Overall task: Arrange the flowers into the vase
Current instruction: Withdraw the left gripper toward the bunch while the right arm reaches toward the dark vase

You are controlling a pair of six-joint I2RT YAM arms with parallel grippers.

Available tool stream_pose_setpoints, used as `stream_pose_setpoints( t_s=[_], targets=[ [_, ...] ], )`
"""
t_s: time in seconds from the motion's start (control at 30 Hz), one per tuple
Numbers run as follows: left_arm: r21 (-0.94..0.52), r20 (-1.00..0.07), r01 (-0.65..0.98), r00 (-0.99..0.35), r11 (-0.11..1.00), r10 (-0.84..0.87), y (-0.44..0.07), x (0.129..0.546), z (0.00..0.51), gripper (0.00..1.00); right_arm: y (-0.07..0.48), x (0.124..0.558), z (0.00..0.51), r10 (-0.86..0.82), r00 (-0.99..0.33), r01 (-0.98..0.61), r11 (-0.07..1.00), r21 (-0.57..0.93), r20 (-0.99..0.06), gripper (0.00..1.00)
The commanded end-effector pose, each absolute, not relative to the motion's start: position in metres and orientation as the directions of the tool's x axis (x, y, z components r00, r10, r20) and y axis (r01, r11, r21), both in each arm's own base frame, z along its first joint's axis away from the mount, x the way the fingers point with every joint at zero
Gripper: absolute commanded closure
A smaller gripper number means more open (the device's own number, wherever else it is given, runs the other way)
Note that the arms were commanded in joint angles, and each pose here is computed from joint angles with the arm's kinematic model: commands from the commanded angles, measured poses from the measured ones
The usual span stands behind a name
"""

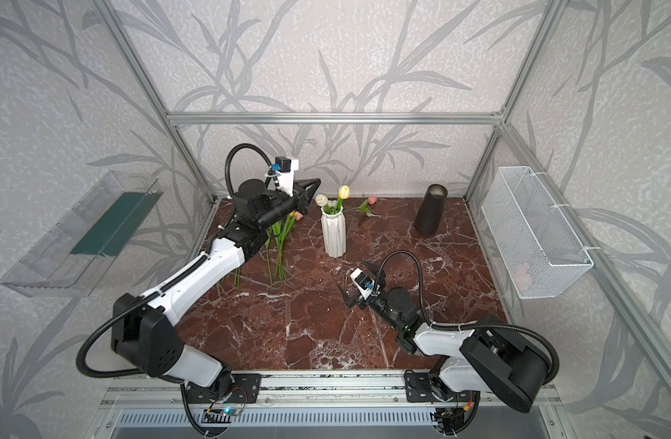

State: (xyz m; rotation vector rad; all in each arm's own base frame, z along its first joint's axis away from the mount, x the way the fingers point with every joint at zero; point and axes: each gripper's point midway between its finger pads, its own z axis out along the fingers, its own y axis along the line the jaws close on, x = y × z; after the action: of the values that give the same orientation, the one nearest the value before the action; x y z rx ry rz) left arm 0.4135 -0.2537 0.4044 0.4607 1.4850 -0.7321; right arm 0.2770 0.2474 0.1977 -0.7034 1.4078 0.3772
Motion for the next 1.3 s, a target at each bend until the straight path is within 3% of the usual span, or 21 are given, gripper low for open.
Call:
stream_pose_setpoints(
  t_s=[0.0,0.1,0.2,0.23,0.33,0.43,0.63,0.87,0.97,1.27],
  targets=[
    [-0.109,-0.984,0.651,0.036,0.751,-0.174,-0.232,0.388,0.429,0.91,0.219,0.308,0.234,-0.101,0.033,-0.526,0.844,-0.103,-0.994,0.01],
    [-0.116,-0.986,0.605,0.028,0.788,-0.166,-0.216,0.377,0.417,0.86,0.164,0.346,0.259,0.116,-0.141,-0.361,0.919,0.16,-0.983,0.01],
    [-0.126,-0.99,0.553,-0.012,0.824,-0.144,-0.203,0.372,0.39,0.83,0.114,0.388,0.263,0.378,-0.356,-0.198,0.863,0.464,-0.855,0.03],
    [-0.133,-0.99,0.531,-0.027,0.837,-0.14,-0.198,0.372,0.38,0.83,0.109,0.402,0.259,0.407,-0.419,-0.171,0.843,0.51,-0.812,0.11],
    [-0.164,-0.986,0.472,-0.078,0.866,-0.144,-0.186,0.371,0.344,0.83,0.108,0.438,0.238,0.419,-0.555,-0.075,0.835,0.544,-0.719,0.22],
    [-0.189,-0.982,0.459,-0.108,0.868,-0.156,-0.183,0.368,0.324,0.83,0.135,0.468,0.221,0.484,-0.659,-0.062,0.728,0.683,-0.575,0.25],
    [-0.186,-0.98,0.455,-0.154,0.871,-0.129,-0.181,0.36,0.302,0.81,0.166,0.513,0.185,0.652,-0.711,0.088,0.455,0.886,-0.264,0.17],
    [-0.17,-0.98,0.449,-0.169,0.877,-0.103,-0.177,0.355,0.291,0.77,0.192,0.53,0.148,0.704,-0.708,0.22,0.292,0.931,-0.053,0.09],
    [-0.171,-0.98,0.458,-0.17,0.873,-0.103,-0.178,0.354,0.29,0.77,0.203,0.535,0.136,0.708,-0.706,0.24,0.247,0.939,-0.005,0.03],
    [-0.179,-0.979,0.477,-0.172,0.861,-0.109,-0.183,0.355,0.291,0.76,0.234,0.552,0.131,0.691,-0.72,0.247,0.16,0.956,0.07,0.07]
  ],
)
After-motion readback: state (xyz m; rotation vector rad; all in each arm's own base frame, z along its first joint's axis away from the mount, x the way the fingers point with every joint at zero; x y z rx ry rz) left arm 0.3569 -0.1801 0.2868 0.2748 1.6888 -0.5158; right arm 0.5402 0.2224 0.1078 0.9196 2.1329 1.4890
